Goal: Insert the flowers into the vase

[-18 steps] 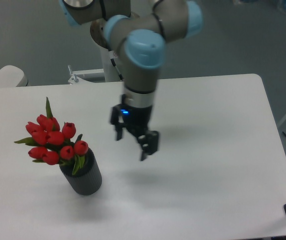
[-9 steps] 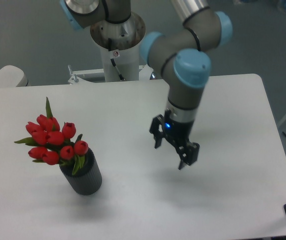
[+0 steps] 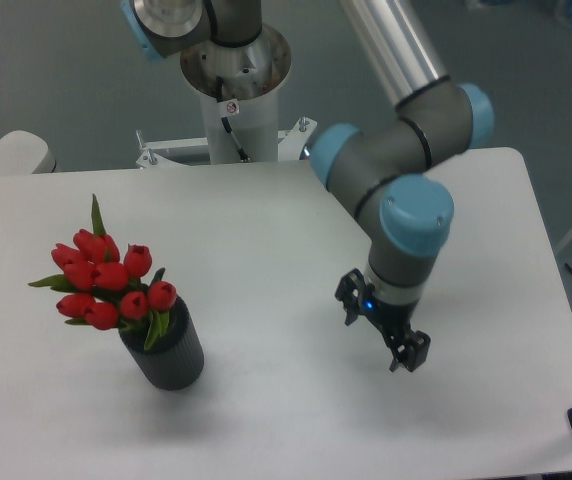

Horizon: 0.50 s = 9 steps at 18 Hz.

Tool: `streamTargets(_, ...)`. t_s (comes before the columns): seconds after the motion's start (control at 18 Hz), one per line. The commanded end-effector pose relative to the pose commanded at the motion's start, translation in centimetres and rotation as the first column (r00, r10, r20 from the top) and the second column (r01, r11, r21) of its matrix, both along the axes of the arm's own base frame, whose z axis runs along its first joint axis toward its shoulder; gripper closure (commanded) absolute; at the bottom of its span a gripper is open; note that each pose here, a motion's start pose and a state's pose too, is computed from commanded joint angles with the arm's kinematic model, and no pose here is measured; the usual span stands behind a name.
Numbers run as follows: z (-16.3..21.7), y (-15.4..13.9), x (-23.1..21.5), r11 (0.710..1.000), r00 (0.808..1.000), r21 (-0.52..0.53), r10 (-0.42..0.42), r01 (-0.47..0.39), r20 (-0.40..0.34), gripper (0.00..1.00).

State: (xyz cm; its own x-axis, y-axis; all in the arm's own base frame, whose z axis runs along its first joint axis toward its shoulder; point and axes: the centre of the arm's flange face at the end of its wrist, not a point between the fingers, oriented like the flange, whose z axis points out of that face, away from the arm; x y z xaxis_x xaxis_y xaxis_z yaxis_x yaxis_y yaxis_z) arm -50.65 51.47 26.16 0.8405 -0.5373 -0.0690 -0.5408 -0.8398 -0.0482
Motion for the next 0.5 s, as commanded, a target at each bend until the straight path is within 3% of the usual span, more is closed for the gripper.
streamTargets(0.17, -0.43, -0.51, -0.82, 0.998, 0.998, -0.034, -0.061, 0.06, -0.018, 0.0)
streamTargets(0.5, -0.63, -0.79, -1.27, 0.997, 0.998, -0.037, -0.064, 0.063, -0.024, 0.0)
